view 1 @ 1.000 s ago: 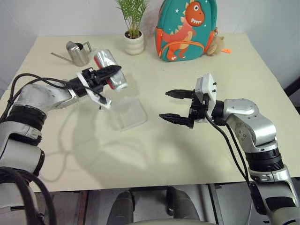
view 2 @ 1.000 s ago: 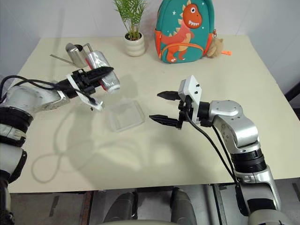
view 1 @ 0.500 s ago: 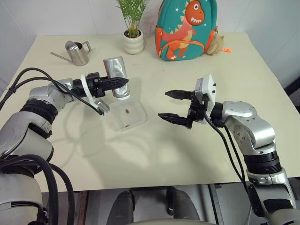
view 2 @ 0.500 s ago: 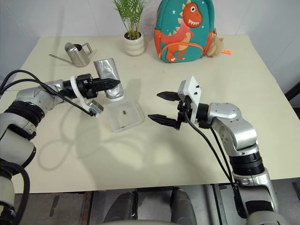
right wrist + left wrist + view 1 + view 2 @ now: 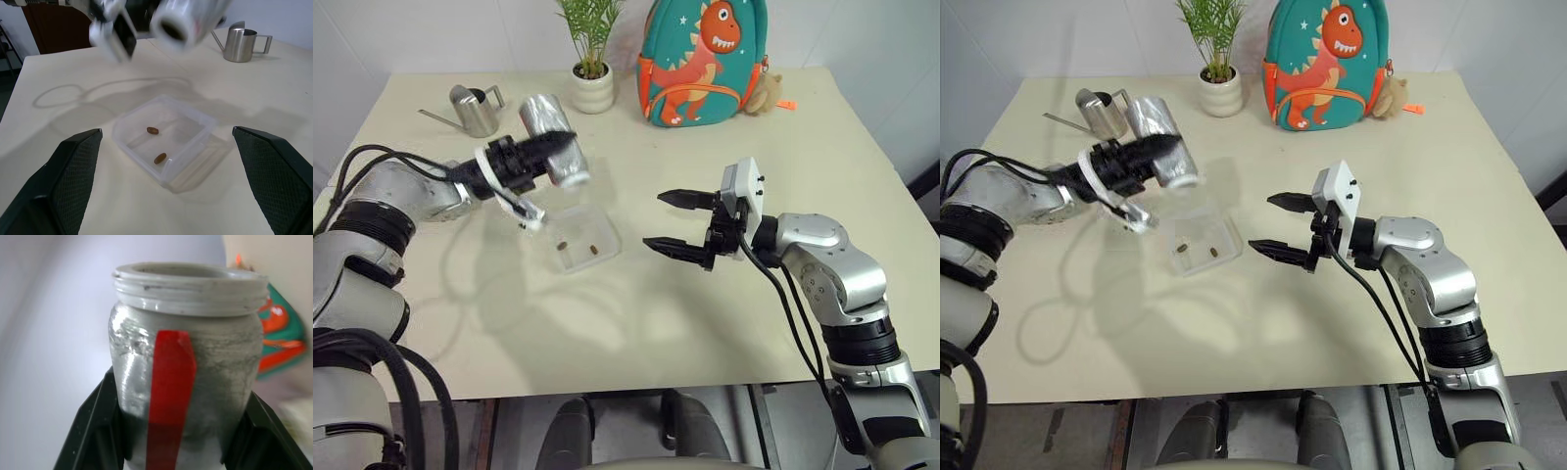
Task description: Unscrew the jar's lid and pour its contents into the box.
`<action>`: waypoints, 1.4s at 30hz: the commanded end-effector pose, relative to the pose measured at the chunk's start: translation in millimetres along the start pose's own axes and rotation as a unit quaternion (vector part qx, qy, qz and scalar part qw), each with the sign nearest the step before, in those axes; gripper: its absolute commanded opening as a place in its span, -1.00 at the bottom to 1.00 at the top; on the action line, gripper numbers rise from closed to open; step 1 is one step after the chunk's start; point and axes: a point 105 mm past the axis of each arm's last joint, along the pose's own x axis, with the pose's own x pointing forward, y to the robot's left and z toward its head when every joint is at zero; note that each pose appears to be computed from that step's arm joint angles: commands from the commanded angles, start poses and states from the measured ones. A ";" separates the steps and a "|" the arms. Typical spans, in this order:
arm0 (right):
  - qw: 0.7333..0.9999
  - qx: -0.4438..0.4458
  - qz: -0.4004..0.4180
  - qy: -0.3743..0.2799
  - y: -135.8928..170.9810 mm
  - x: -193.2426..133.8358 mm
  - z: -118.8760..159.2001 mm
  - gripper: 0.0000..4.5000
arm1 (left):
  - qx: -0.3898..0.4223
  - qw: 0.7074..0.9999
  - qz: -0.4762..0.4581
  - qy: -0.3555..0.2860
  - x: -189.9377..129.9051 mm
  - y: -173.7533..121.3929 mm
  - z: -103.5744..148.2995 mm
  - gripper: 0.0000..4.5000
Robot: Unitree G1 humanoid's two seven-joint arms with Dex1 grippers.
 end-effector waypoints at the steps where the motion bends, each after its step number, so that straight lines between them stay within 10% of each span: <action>1: 1.000 -0.015 -0.001 -0.014 -1.2 -5.2 10.0 1.00 | -0.189 0.978 0.018 0.084 -17.4 -0.6 -15.0 -0.14; 8: 1.000 -0.021 0.009 -0.004 -2.6 -5.1 8.5 1.00 | -0.552 0.789 0.073 0.260 -81.1 -30.9 -56.0 -0.14; 16: 0.999 -0.040 0.009 0.008 -4.9 -6.1 5.5 1.00 | -0.655 0.606 0.255 0.373 -163.9 -36.6 -90.5 -0.14; 22: 0.999 -0.041 0.011 0.016 -4.9 -6.8 -0.6 1.00 | -0.596 0.595 0.311 0.441 -224.8 -38.7 -96.3 -0.14; 33: 0.999 -0.028 0.027 0.008 -1.9 -1.9 -6.9 1.00 | -0.636 0.565 0.251 0.462 -240.1 -84.0 -71.8 -0.14; 42: 0.999 -0.027 0.035 0.008 0.2 -0.4 -8.1 1.00 | -0.608 0.599 0.238 0.463 -260.1 -70.2 -63.5 0.99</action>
